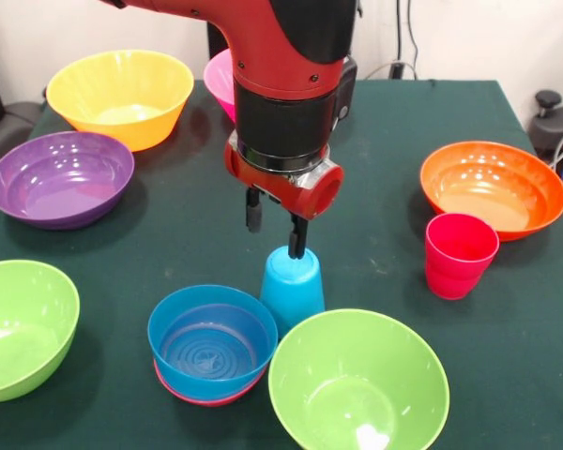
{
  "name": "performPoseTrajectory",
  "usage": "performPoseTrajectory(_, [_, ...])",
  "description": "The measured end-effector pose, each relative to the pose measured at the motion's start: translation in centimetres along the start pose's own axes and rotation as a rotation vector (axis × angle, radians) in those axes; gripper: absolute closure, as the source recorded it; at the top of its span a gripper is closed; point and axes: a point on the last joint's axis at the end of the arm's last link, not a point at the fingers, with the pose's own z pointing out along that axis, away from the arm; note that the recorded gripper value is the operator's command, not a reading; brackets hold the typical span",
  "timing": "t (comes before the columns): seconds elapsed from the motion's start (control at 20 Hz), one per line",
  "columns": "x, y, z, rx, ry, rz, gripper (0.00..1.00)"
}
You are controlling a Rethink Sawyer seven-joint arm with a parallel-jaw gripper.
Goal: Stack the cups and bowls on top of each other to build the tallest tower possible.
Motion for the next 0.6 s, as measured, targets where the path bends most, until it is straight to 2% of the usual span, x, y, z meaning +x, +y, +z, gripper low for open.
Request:
performPoseTrajectory(0.4, [0.1, 0.0, 0.4, -0.002, 0.009, 0.004, 0.0])
performPoseTrajectory(0.6, [-1.1, -0.4, 0.7, -0.009, 0.002, 0.017, 0.0])
